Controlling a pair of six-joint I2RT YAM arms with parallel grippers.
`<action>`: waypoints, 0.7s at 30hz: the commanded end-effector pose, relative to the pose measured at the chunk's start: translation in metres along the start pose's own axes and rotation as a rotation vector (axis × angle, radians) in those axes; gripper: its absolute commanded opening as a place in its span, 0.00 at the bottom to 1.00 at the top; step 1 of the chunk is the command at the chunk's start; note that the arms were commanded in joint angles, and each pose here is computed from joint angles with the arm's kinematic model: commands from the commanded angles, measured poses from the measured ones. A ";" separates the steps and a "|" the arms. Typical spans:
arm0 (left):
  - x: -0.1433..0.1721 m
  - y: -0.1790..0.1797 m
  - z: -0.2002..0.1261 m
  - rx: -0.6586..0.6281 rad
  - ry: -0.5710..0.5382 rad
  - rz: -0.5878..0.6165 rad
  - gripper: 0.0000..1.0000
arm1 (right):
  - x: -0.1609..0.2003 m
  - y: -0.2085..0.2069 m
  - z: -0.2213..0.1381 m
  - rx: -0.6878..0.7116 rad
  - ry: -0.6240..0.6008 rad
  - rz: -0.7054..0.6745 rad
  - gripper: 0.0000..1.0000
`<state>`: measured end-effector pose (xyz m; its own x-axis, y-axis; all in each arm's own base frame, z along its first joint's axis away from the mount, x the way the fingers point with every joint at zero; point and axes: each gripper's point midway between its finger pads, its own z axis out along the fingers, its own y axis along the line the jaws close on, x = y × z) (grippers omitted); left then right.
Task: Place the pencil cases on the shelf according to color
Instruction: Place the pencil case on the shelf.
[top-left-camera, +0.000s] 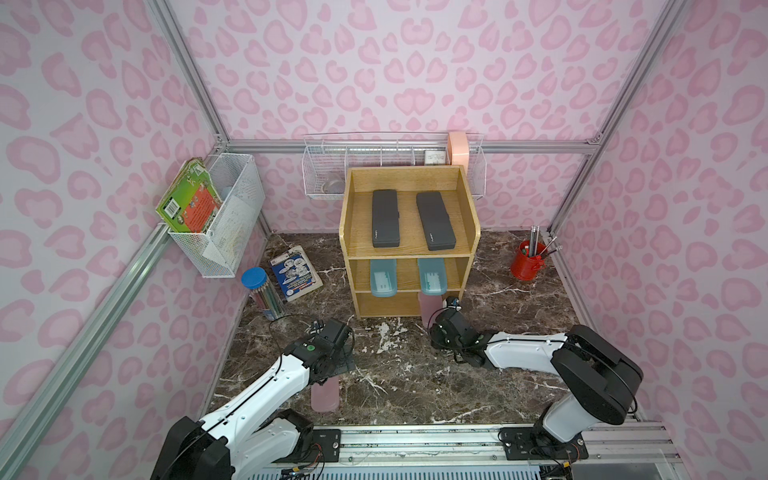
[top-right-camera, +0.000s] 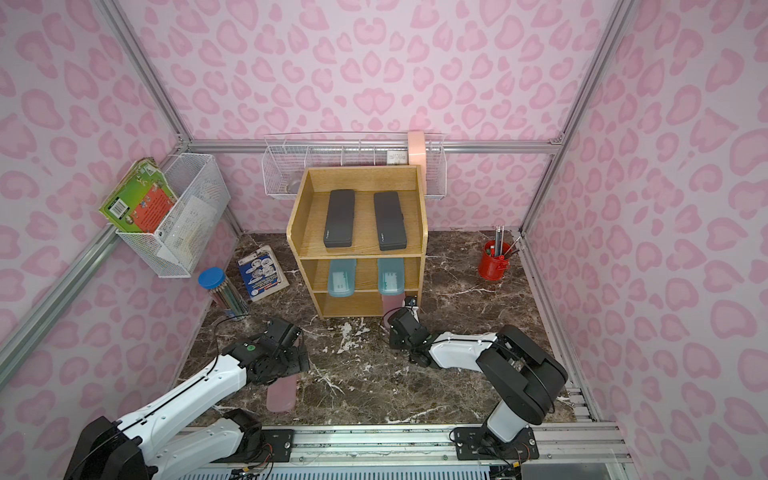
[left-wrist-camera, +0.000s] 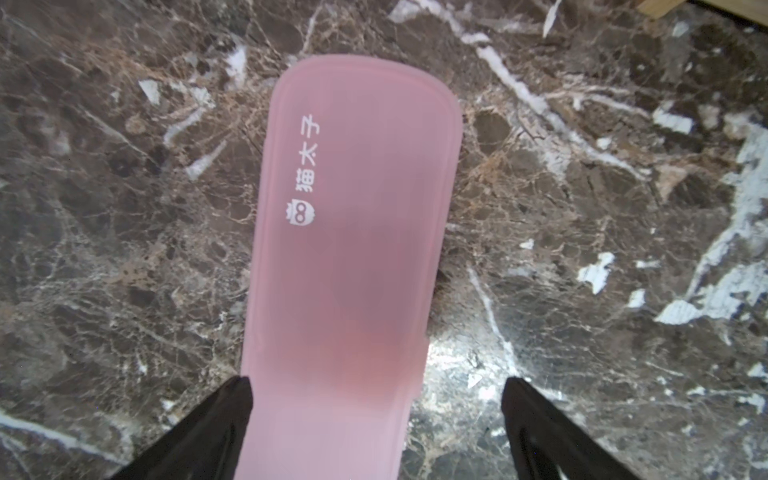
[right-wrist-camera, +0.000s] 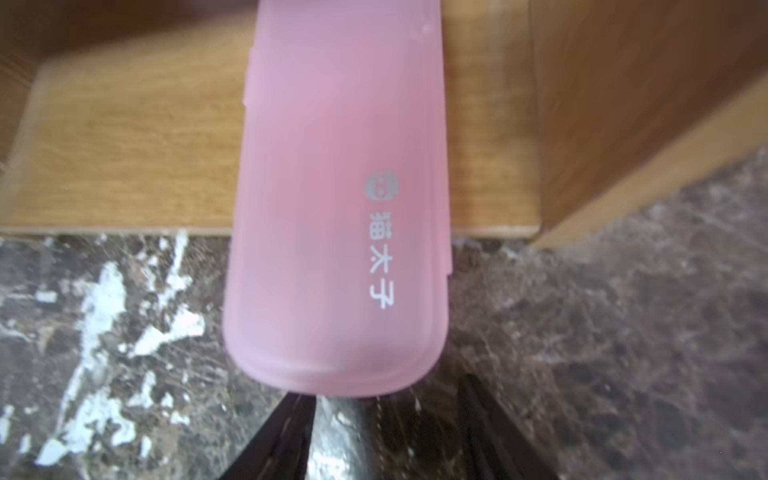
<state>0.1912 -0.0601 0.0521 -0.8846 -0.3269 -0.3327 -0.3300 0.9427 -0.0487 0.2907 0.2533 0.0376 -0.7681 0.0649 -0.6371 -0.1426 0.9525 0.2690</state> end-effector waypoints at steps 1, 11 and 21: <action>0.004 0.005 -0.004 -0.021 0.025 -0.009 0.99 | -0.005 0.006 -0.004 -0.028 -0.008 -0.020 0.58; 0.016 0.016 0.005 -0.092 0.083 -0.014 0.99 | 0.029 0.013 -0.045 -0.044 -0.008 -0.047 0.74; 0.038 -0.020 0.017 0.012 0.156 0.024 0.96 | 0.072 0.017 -0.081 -0.024 -0.006 -0.072 0.84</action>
<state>0.1667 -0.0663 0.0231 -0.9293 -0.3100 -0.2007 -0.3209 0.9468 0.0237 0.1851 0.2635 0.0582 -0.7535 -0.0273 -0.6569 -0.2705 0.9235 0.2720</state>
